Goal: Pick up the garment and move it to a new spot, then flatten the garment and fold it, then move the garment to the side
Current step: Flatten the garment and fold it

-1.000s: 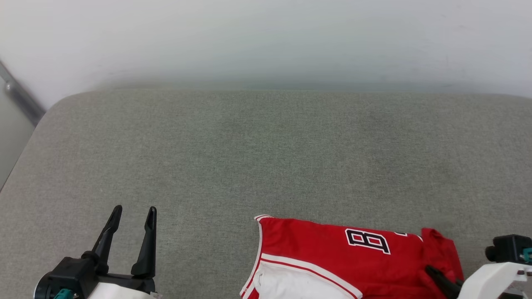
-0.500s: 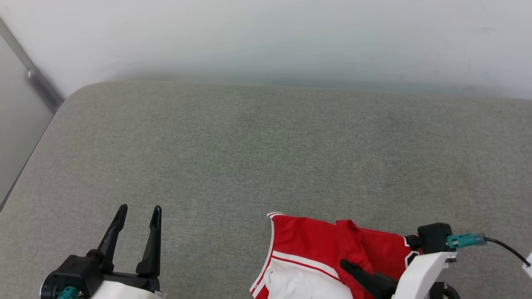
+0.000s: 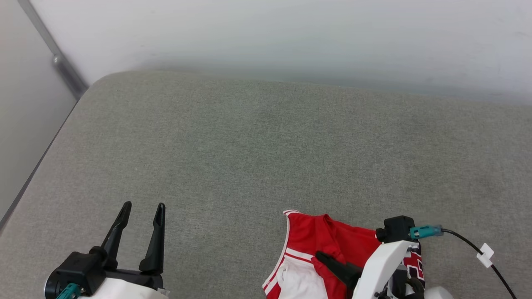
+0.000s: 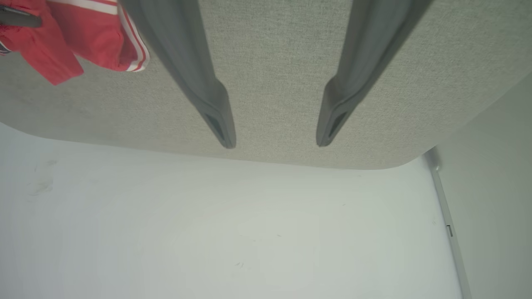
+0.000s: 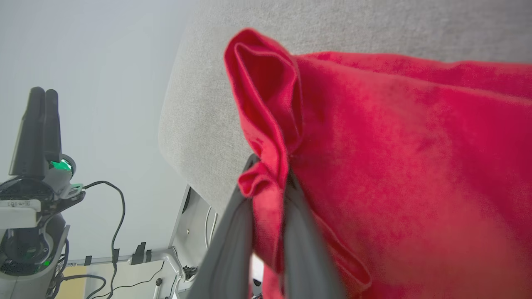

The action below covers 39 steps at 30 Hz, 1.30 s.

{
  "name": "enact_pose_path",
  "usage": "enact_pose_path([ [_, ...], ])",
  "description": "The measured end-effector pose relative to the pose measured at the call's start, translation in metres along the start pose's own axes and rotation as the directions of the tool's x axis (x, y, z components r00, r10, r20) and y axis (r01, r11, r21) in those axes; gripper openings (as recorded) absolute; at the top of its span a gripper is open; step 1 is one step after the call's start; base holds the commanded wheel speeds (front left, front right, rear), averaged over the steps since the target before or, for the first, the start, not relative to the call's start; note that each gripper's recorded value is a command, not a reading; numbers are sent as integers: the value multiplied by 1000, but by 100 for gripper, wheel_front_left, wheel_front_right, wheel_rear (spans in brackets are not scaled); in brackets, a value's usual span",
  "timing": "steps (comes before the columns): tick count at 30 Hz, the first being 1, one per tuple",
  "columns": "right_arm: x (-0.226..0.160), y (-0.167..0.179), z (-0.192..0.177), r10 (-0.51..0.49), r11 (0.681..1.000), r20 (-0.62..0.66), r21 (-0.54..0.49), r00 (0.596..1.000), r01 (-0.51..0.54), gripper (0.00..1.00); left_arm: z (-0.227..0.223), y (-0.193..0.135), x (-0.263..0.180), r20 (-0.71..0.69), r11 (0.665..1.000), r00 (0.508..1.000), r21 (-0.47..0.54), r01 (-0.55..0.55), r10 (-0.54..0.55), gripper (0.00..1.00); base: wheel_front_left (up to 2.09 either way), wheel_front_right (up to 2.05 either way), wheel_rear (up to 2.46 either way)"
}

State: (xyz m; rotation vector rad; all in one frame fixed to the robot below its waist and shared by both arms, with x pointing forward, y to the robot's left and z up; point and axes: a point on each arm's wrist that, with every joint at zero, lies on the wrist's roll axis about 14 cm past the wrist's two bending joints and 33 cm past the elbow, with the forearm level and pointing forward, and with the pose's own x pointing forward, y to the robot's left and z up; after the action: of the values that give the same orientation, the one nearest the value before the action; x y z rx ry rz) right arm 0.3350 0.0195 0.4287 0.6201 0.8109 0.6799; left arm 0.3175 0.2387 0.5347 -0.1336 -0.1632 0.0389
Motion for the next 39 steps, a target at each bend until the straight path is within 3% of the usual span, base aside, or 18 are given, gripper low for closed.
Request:
enact_pose_path([
  [1,3,0,-2,0,1000,-8,2,1000,0,0,1,0,0,2,1000,1000,0,-1,1,100,0,0,0],
  [2,6,0,-4,2,1000,-13,3,1000,-2,33,1,1,0,2,1000,1000,1,-3,3,100,0,0,0],
  [3,9,1,-5,4,1000,-17,-1,1000,-4,94,0,2,0,0,1000,1000,2,-5,5,100,0,0,0],
  [4,12,3,-7,13,1000,-25,3,1000,-13,100,0,2,0,-1,1000,1000,2,-7,7,100,0,0,0],
  [15,16,35,8,100,994,14,-48,995,-99,100,-2,-4,5,-4,1000,1000,-4,14,-14,100,0,0,0],
  [19,6,29,43,60,989,115,-140,992,-43,100,-3,-12,10,-2,999,999,-11,44,-44,100,0,0,0],
  [22,-6,26,78,8,954,211,-295,977,56,100,-3,-20,15,1,998,998,-17,68,-68,100,0,0,0],
  [23,-6,26,78,8,954,211,-295,977,56,100,-3,-20,15,1,998,998,-17,68,-68,100,0,0,0],
  [24,-13,24,91,-12,931,253,-349,967,103,100,-4,-23,17,1,997,997,-20,77,-77,100,0,0,0],
  [25,-30,12,115,-61,864,329,-455,942,215,100,-5,-27,20,-1,996,996,-23,91,-91,100,0,0,0],
  [26,-39,5,126,-84,827,365,-493,927,269,100,-5,-30,22,0,995,995,-26,100,-100,100,0,0,0],
  [27,-39,5,126,-84,827,365,-493,927,269,100,-5,-30,22,0,995,995,-26,100,-100,100,0,0,0],
  [30,-67,-12,153,-125,693,470,-589,874,416,100,-6,-39,28,3,992,992,-32,123,-123,100,0,0,0],
  [33,-97,-26,177,-140,585,578,-607,804,538,100,-8,-46,33,1,989,990,-41,143,-143,100,0,0,0],
  [36,-125,-39,191,-149,525,662,-576,735,626,100,-9,-52,36,3,986,987,-48,158,-158,100,0,0,0],
  [39,-149,-51,192,-156,516,724,-521,672,680,100,-7,-54,38,11,985,986,-51,165,-165,100,0,0,0],
])
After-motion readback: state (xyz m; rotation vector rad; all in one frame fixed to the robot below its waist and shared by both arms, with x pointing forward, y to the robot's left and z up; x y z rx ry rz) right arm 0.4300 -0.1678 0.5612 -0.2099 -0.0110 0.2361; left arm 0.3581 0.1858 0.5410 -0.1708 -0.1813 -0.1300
